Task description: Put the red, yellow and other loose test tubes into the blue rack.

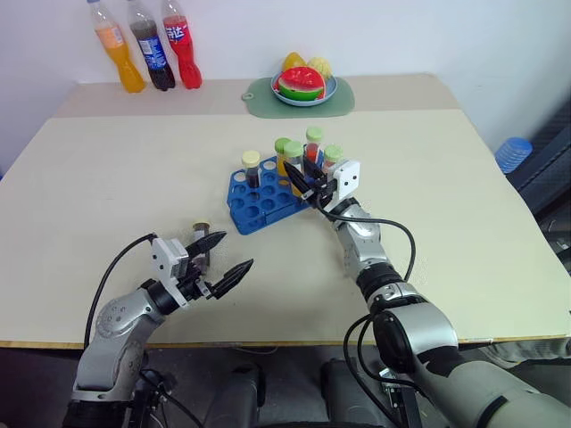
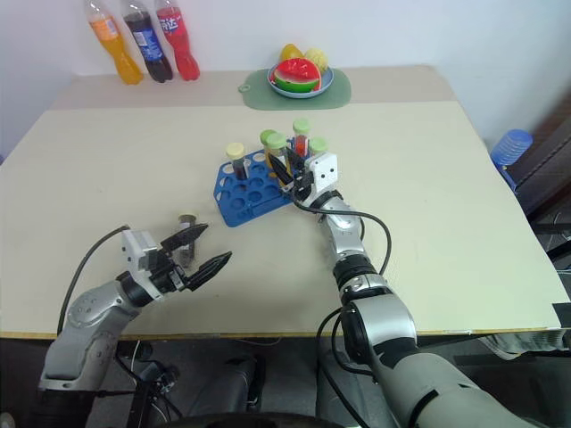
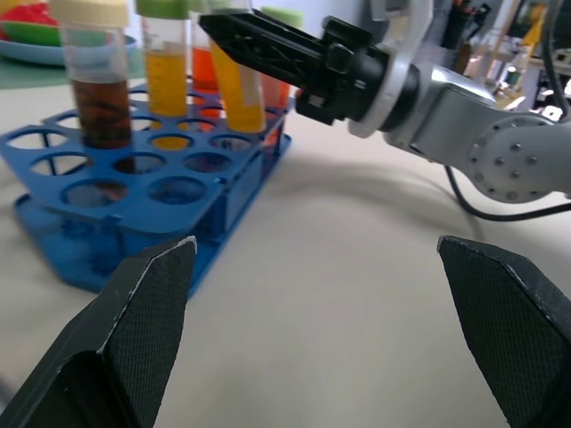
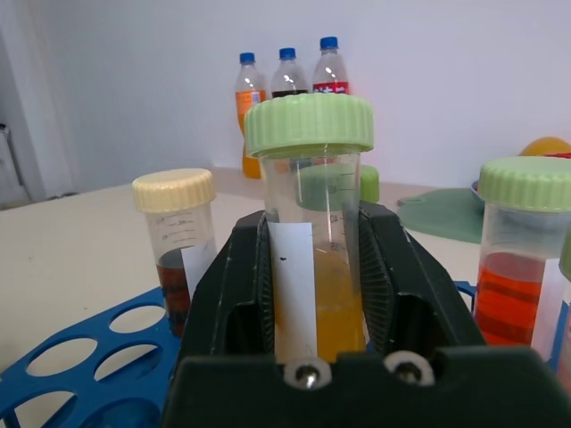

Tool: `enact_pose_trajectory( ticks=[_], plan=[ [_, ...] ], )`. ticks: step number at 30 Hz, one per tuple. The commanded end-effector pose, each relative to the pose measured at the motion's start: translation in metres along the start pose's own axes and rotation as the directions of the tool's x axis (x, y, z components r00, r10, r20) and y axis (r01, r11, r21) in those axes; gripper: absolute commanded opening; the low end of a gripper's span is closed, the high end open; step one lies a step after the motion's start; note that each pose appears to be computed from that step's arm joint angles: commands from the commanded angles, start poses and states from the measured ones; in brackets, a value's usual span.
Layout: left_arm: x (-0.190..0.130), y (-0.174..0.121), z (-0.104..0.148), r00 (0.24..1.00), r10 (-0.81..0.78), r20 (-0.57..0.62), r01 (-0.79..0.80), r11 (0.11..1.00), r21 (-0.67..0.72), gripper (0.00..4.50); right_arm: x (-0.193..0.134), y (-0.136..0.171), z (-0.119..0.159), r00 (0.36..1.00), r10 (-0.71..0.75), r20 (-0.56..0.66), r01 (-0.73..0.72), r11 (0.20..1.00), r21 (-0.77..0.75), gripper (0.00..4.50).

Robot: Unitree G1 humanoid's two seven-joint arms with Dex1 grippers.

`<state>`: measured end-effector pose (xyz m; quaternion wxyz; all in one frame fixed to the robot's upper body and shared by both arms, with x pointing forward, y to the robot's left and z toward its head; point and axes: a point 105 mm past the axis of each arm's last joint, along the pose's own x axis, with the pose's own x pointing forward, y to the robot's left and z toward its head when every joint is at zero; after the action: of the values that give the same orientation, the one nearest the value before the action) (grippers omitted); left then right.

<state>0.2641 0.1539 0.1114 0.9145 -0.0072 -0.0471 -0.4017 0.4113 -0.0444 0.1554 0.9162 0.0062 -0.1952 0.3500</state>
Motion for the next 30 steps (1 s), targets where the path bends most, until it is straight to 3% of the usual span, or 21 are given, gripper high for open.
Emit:
enact_pose_trajectory(
  ticks=[1, 5, 6, 10, 14, 17, 20, 24, 30],
  plan=[
    [-0.001, -0.002, 0.011, 0.999, -0.003, 0.035, 0.002, 1.0, 0.028, 4.5, -0.003, 0.002, 0.007, 0.998, 0.046, 0.038, -0.045, 0.999, -0.027, 2.24],
    [-0.001, -0.003, 0.011, 0.999, 0.003, 0.037, -0.004, 1.0, 0.022, 4.5, -0.004, 0.005, 0.022, 0.992, 0.09, 0.084, -0.08, 0.991, -0.11, 4.24],
    [-0.001, -0.004, 0.012, 0.999, 0.007, 0.041, -0.007, 1.0, 0.01, 4.5, -0.006, 0.006, 0.025, 0.99, 0.11, 0.089, -0.097, 0.986, -0.136, 4.47],
    [-0.002, 0.003, 0.026, 0.988, 0.137, 0.069, -0.127, 0.983, -0.134, 4.5, -0.024, 0.016, 0.037, 0.963, 0.266, 0.05, -0.253, 0.95, -0.182, 4.47],
    [-0.009, 0.017, 0.037, 0.935, 0.353, -0.024, -0.354, 0.929, -0.11, 4.5, -0.05, 0.01, 0.047, 0.951, 0.309, -0.018, -0.306, 0.931, -0.2, 4.47],
    [-0.02, 0.03, 0.04, 0.84, 0.524, -0.139, -0.536, 0.842, -0.063, 4.5, -0.078, 0.002, 0.048, 0.944, 0.317, -0.096, -0.33, 0.92, -0.209, 4.47],
    [-0.021, 0.028, 0.044, 0.818, 0.543, -0.188, -0.573, 0.796, -0.195, 4.5, -0.104, 0.0, 0.049, 0.921, 0.348, -0.176, -0.38, 0.9, -0.211, 4.47],
    [-0.02, 0.043, 0.041, 0.704, 0.613, -0.358, -0.705, 0.664, -0.25, 4.5, -0.148, 0.002, 0.05, 0.81, 0.481, -0.334, -0.554, 0.815, -0.17, 4.47],
    [0.002, 0.045, 0.04, 0.617, 0.528, -0.583, -0.778, 0.521, -0.351, 4.5, -0.167, 0.009, 0.051, 0.672, 0.601, -0.433, -0.707, 0.695, -0.133, 4.47]
  ],
)
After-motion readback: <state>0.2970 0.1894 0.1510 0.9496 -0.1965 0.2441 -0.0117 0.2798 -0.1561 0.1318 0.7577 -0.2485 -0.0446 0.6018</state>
